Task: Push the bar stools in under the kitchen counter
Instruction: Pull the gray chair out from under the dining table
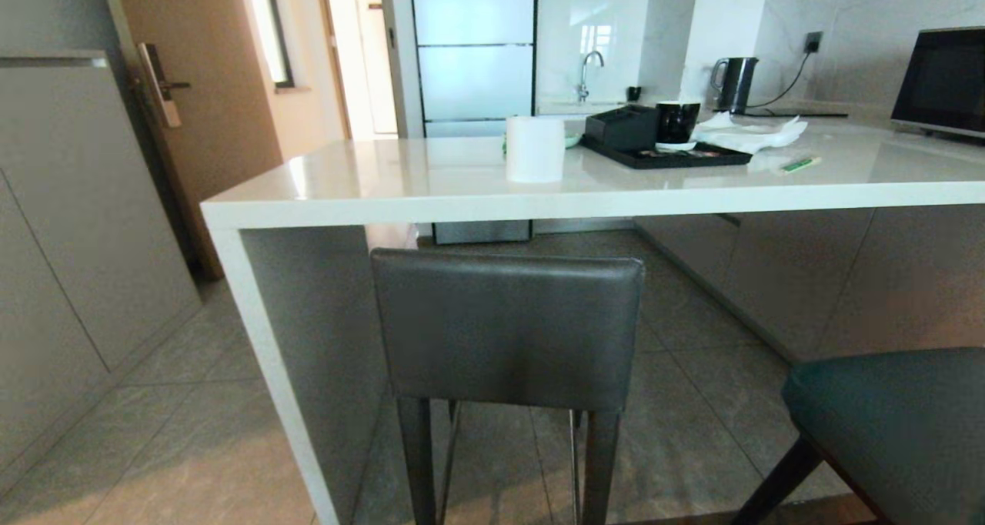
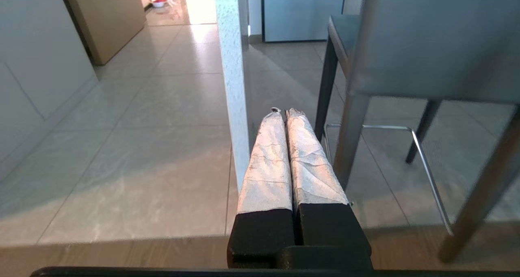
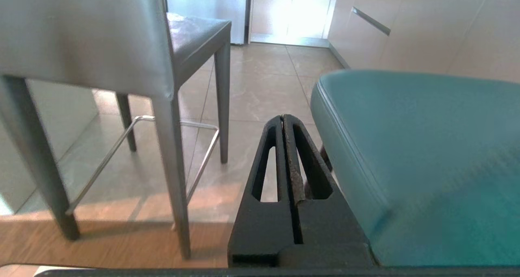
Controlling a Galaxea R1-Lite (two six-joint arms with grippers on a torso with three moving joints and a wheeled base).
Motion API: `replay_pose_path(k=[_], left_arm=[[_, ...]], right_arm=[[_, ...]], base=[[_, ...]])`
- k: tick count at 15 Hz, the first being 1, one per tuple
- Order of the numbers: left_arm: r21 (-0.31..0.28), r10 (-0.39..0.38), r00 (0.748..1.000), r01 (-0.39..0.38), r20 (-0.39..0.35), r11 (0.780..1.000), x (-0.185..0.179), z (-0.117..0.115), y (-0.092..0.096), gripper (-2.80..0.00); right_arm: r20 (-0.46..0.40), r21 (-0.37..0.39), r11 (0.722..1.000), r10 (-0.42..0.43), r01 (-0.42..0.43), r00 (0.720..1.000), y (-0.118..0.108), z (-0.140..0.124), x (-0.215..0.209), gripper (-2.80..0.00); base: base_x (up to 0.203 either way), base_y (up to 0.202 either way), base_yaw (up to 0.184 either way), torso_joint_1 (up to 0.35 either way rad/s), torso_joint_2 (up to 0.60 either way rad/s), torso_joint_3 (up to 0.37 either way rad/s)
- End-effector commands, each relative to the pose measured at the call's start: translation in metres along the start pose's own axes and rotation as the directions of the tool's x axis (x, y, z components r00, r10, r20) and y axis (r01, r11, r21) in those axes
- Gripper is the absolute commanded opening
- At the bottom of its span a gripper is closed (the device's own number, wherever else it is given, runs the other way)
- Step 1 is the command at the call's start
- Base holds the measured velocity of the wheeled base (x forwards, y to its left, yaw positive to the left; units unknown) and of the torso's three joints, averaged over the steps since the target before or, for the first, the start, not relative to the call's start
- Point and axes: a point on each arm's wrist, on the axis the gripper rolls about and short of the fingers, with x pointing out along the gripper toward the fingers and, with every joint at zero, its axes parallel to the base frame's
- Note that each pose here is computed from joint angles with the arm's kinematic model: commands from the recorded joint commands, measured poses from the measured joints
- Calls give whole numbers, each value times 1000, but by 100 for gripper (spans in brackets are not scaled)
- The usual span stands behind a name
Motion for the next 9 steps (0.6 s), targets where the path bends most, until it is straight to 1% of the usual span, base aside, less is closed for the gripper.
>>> replay_pose_path(k=[1, 9], left_arm=[[0, 0, 1000, 0, 0, 1000, 0, 0, 0, -280], [0, 0, 1000, 0, 0, 1000, 0, 0, 0, -280]], right_arm=[[-6, -1, 1000, 2, -2, 1000, 0, -2, 0, -280], [-6, 1, 1000, 2, -2, 1000, 0, -2, 0, -280]], base=[[196, 0, 4, 7, -2, 2], [193, 0, 0, 4, 1, 2]])
